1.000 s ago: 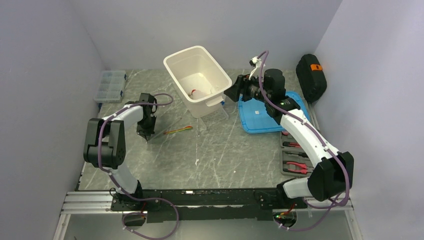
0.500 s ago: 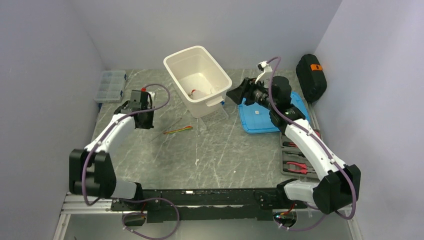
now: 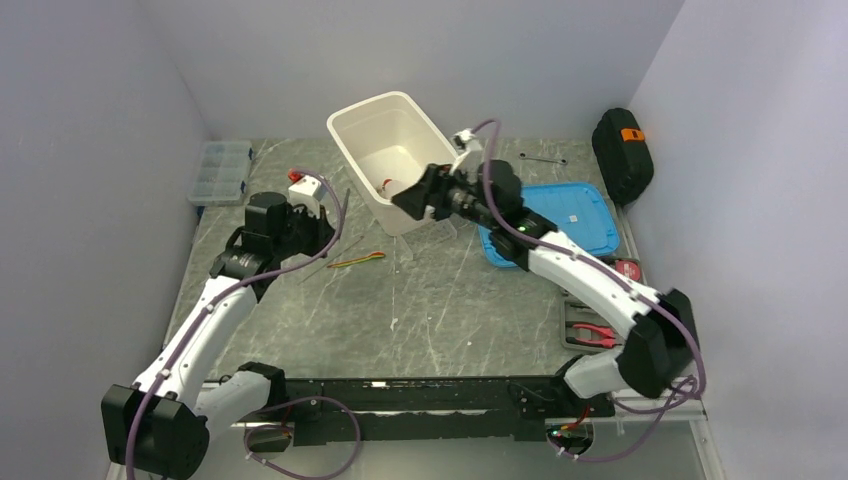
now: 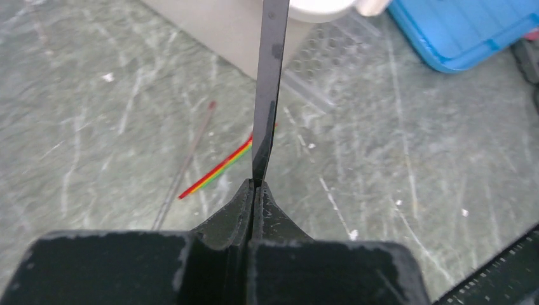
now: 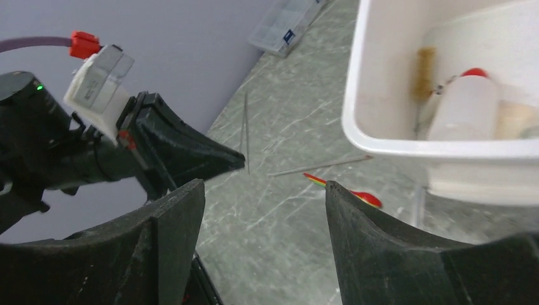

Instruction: Organize the chemistry lab equipment

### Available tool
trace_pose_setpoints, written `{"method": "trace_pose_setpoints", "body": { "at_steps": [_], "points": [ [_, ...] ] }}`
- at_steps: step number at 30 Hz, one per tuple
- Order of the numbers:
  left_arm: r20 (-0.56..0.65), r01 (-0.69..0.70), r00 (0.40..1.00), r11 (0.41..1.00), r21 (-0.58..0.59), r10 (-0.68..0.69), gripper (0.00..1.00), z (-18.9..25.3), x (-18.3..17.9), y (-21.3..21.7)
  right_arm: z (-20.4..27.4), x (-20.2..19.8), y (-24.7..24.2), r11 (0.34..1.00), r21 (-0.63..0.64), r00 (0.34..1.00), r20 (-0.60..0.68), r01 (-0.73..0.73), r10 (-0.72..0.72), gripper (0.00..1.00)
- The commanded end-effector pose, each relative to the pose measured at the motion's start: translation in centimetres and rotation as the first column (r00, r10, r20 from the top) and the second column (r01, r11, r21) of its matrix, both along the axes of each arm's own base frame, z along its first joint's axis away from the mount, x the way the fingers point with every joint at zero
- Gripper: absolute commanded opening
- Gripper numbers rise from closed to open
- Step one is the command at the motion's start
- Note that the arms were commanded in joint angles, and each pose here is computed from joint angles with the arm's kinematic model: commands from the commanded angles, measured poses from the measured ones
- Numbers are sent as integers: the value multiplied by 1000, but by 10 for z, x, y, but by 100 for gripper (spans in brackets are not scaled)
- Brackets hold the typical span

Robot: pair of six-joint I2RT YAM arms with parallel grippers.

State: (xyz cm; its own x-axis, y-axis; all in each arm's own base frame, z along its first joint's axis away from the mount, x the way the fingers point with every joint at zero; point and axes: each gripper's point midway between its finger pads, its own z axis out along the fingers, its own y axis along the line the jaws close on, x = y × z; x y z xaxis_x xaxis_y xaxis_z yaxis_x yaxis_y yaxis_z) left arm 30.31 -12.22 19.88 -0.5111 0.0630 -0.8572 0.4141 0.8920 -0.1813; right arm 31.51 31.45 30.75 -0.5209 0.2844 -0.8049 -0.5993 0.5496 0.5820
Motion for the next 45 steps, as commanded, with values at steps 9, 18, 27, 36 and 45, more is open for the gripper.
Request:
{"method": "trace_pose_setpoints", "body": {
  "at_steps": [9,18,27,36,45],
  "points": [
    [66,192,981,971,-145,-184,0,27,-17,-44,-8,11,92,997,-71,999,20,-33,34,68],
    [57,216,976,965,-151,-210,0,26,-21,-51,-23,27,101,982,-148,992,60,121,-113,60],
    [33,213,977,967,-142,-211,0,20,-21,-52,-20,31,103,981,-103,984,76,167,-160,43],
    [31,221,975,966,-137,-219,0,20,-22,-54,-25,34,113,984,-103,988,61,146,-141,22],
    [29,235,972,964,-120,-234,41,21,-24,-54,-16,33,105,983,-78,984,84,165,-158,0]
  ]
}}
